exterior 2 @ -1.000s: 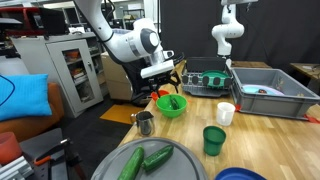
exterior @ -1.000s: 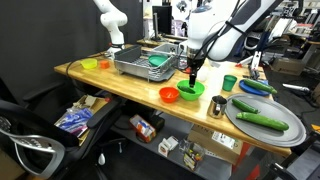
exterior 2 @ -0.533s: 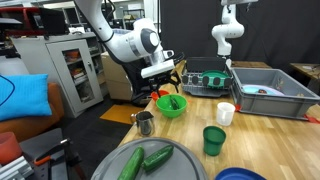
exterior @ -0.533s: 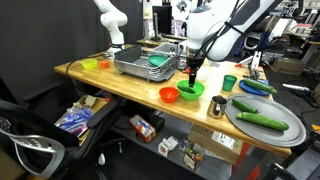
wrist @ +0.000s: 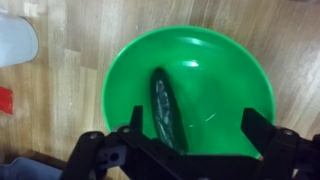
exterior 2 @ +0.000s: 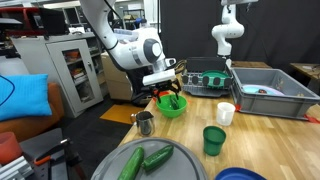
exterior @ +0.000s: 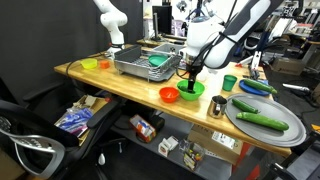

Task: Remove the zucchini from the green bowl and place it on the grey tray

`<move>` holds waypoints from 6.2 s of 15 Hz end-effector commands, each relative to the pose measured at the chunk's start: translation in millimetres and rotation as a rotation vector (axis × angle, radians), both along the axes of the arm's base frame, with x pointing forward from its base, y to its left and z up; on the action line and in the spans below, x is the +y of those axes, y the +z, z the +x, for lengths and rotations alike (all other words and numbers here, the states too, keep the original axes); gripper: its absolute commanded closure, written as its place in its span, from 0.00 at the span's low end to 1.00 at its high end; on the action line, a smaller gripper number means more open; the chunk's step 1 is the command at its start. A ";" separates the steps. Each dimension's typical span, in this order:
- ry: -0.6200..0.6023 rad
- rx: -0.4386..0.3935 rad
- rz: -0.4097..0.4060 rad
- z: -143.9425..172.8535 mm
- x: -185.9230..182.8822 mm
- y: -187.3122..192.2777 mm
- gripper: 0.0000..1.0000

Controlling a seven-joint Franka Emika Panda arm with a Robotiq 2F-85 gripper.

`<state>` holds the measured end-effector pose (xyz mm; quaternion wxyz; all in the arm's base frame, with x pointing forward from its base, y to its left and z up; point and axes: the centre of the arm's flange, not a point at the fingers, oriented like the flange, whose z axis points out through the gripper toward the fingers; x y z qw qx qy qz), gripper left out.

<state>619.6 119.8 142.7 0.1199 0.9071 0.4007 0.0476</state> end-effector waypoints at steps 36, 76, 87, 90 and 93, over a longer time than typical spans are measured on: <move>-0.079 -0.141 0.175 30.1 -39.8 -21.6 0.93; -0.131 -0.374 0.159 -42.1 -90.0 105.2 0.93; -0.195 -0.335 0.161 -86.3 -123.1 100.2 0.93; -0.263 -0.372 0.189 -100.5 -143.3 99.4 0.93; -0.251 -0.356 0.169 -93.1 -143.5 95.5 0.73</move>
